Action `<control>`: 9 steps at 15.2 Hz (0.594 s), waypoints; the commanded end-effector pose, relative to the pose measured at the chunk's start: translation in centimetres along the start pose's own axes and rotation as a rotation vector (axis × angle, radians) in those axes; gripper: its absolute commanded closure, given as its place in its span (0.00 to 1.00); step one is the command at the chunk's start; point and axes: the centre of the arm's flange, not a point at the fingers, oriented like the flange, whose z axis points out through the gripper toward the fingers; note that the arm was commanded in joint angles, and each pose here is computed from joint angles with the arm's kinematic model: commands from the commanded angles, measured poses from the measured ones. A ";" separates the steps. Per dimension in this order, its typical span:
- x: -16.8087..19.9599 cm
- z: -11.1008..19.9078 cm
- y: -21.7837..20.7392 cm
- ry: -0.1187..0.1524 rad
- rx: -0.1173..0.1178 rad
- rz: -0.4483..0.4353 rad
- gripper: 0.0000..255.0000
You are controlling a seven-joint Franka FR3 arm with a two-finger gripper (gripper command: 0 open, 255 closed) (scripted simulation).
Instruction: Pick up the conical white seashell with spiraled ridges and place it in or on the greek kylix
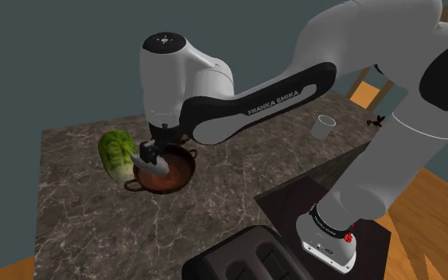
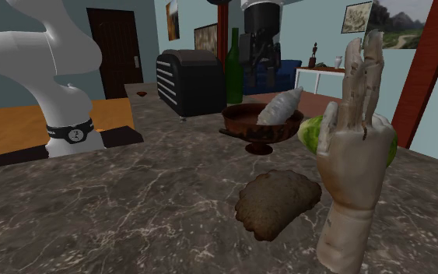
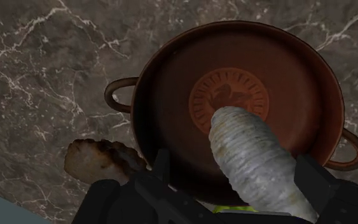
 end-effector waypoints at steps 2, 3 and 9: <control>-0.1 -3.4 0.0 -0.001 0.000 0.000 0.00; -0.1 -3.4 0.0 -0.001 0.000 0.000 0.00; -0.1 -3.4 0.0 -0.001 0.000 0.000 0.00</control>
